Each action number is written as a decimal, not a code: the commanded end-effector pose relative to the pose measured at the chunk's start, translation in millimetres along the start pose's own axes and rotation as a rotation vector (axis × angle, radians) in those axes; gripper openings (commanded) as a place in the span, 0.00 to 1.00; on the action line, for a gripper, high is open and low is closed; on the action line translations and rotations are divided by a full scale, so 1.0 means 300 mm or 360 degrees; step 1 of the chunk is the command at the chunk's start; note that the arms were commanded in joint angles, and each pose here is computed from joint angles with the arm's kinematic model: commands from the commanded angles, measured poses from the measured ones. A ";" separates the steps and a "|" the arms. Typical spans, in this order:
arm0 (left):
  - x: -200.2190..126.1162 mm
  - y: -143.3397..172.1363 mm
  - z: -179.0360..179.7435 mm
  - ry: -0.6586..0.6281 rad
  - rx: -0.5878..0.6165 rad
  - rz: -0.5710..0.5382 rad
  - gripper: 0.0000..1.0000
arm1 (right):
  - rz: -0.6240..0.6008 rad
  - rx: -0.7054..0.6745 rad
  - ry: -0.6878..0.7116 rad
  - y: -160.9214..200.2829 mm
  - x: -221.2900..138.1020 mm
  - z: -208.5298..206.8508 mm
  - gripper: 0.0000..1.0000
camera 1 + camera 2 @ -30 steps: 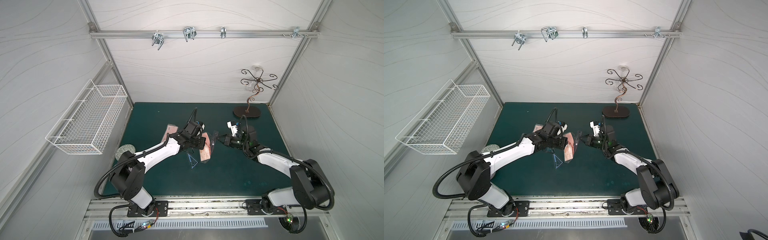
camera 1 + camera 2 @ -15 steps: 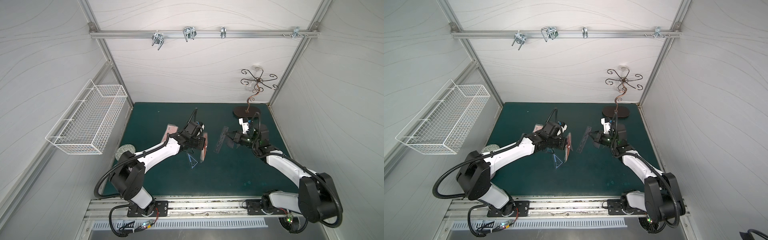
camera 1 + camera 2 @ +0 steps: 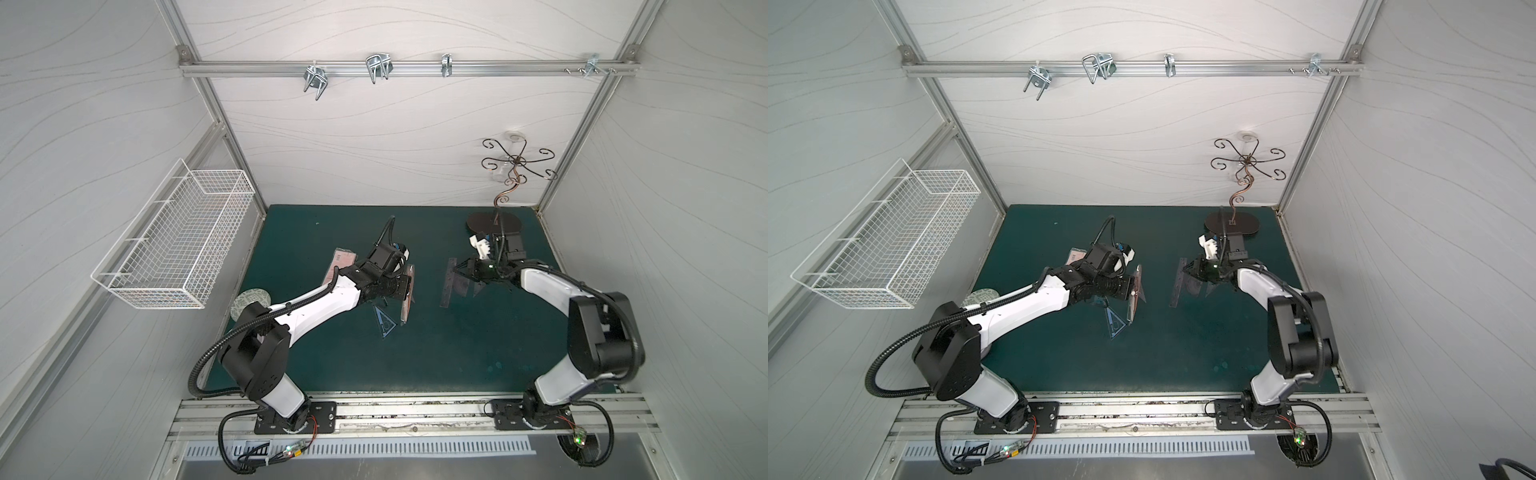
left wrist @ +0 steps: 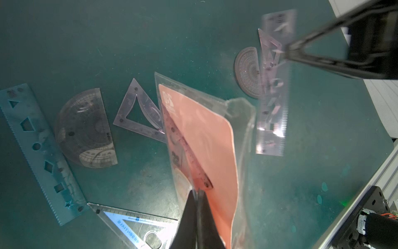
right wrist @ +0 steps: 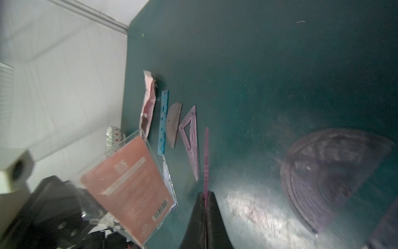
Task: Open the ruler set and take out the ruler
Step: Place the ruler at the center of the board.
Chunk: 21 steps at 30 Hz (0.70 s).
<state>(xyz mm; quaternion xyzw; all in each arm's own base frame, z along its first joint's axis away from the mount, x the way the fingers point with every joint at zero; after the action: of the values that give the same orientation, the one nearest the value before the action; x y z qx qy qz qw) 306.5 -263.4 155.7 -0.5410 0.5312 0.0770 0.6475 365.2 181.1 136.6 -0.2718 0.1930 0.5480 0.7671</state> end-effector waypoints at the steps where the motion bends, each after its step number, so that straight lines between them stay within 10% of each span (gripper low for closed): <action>1: -0.024 -0.038 -0.008 0.0018 0.0023 -0.0060 0.00 | 0.0103 -0.0072 0.0094 -0.033 0.066 -0.030 0.00; 17: -0.015 -0.039 -0.021 0.0050 0.0039 -0.0054 0.00 | 0.0334 -0.0045 0.0443 -0.103 0.228 -0.228 0.00; 21: -0.012 -0.035 -0.020 0.0048 0.0038 -0.0055 0.00 | 0.0290 -0.0041 0.0518 -0.122 0.211 -0.229 0.33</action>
<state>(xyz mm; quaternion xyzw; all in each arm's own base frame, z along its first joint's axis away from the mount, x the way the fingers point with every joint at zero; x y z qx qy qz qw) 303.8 -265.1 155.2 -0.5387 0.5396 0.0729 0.6429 425.0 185.9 62.2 -0.3271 0.2994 0.5761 0.6866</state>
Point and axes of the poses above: each gripper's point midway between its finger pads, its own x axis out along the fingers, its own z axis along the line the jaws close on, y = z × x, the point moved 3 cm from there along -x, back along the fingers, and after that the axes turned 15 degrees about x, right-handed, at the moved point
